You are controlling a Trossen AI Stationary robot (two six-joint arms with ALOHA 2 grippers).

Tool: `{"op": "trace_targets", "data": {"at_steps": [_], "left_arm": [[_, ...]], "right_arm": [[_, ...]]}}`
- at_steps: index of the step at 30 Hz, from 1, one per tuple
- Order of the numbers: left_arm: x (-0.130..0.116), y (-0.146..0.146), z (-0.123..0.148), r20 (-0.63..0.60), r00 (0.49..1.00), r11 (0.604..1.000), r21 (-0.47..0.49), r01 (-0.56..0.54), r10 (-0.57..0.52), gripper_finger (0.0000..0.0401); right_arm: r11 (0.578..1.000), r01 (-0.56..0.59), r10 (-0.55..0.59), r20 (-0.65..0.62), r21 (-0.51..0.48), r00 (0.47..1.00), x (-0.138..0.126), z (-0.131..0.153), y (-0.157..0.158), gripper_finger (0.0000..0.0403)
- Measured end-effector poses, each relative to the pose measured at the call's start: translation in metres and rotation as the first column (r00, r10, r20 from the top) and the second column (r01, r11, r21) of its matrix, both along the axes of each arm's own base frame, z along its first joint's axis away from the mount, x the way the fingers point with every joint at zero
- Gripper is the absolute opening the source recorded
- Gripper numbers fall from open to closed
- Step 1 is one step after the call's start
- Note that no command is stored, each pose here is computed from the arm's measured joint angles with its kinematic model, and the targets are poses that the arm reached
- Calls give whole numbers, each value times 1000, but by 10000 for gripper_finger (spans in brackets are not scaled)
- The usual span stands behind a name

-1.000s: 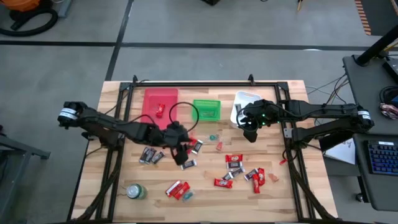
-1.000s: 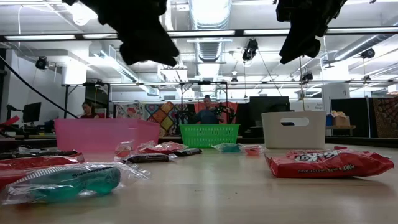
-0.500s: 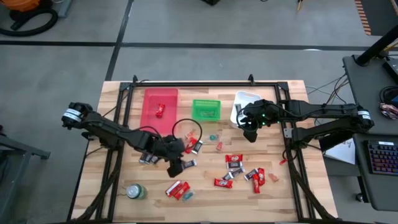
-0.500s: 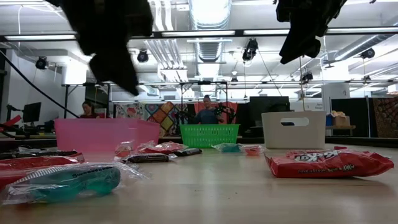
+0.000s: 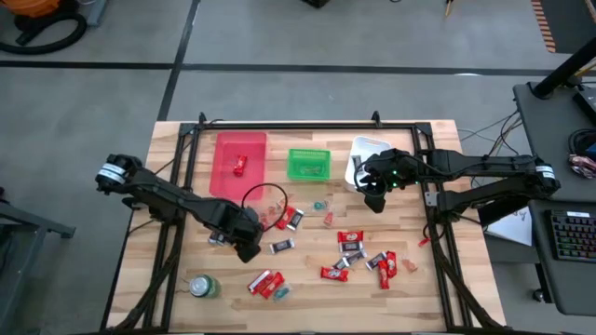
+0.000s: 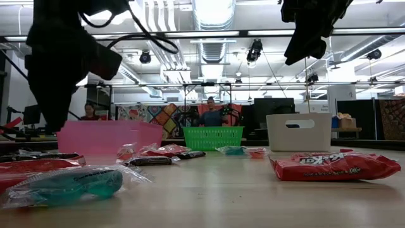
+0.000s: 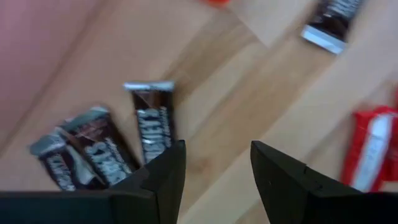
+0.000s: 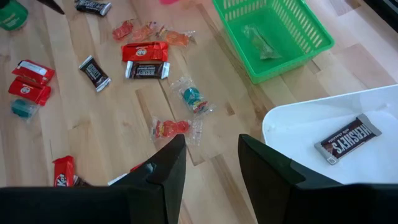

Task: Sort candy
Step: Put the brown chocolate bar into the white bin

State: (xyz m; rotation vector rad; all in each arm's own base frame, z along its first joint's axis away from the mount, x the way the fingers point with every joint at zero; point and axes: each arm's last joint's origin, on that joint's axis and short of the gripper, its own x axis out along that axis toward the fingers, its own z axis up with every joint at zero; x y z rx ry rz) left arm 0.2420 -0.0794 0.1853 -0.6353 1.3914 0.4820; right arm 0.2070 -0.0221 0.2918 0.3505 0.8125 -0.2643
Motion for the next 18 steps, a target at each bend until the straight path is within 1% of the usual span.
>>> {"op": "trace_targets", "data": {"at_steps": [3,7,18], "left_arm": [[2,0,-5,-12,1000,1000,28,-10,10,169],[4,0,-15,-61,998,999,45,-23,25,169],[9,-2,-42,-172,985,995,97,-7,24,168]], "right_arm": [[1000,-1,1,0,-1,1000,0,0,0,139],[1000,-2,2,-1,-2,1000,0,0,0,139],[1000,-2,2,-12,0,1000,-1,-4,0,139]]}}
